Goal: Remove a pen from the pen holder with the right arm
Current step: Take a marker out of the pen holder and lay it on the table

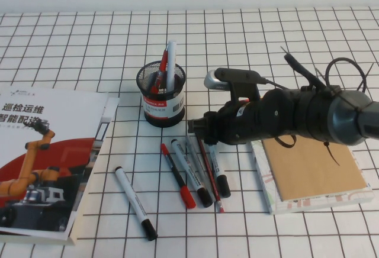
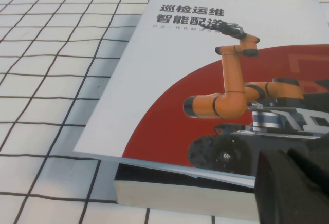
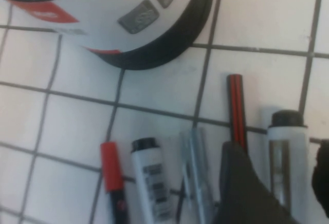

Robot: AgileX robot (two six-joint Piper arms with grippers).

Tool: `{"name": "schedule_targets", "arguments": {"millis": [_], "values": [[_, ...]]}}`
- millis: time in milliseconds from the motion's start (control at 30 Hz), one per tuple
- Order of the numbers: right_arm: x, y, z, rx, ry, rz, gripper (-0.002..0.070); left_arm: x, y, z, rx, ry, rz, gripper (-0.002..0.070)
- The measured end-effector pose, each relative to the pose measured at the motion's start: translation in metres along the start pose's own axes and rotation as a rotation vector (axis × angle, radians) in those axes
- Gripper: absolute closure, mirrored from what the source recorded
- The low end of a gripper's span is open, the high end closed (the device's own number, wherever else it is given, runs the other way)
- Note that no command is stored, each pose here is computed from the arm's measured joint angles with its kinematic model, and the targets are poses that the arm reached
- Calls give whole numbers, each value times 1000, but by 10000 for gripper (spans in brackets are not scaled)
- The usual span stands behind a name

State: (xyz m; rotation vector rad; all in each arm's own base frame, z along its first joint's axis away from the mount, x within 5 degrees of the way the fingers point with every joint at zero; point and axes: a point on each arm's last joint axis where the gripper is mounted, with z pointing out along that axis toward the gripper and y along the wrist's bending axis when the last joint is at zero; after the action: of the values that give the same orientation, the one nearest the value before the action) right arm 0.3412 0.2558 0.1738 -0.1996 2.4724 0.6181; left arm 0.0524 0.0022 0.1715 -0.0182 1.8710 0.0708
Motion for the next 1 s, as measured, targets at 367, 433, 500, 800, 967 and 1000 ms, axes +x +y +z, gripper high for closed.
{"name": "schedule_targets", "arguments": {"millis": [367,433,500,800,967,1000], "values": [[-17,33,-123,-85,-46,-148,661,0,0,0,0,0,0,678],[-16,35,-150,-95,-67,-182,677,0,0,0,0,0,0,678],[-8,33,-173,-95,-73,-210,684,0,0,0,0,0,0,678],[51,9,-264,-112,-112,-271,690,0,0,0,0,0,0,678],[78,-3,-297,-79,-30,-326,690,0,0,0,0,0,0,678],[81,-4,-301,-75,-16,-331,690,0,0,0,0,0,0,678]]}}
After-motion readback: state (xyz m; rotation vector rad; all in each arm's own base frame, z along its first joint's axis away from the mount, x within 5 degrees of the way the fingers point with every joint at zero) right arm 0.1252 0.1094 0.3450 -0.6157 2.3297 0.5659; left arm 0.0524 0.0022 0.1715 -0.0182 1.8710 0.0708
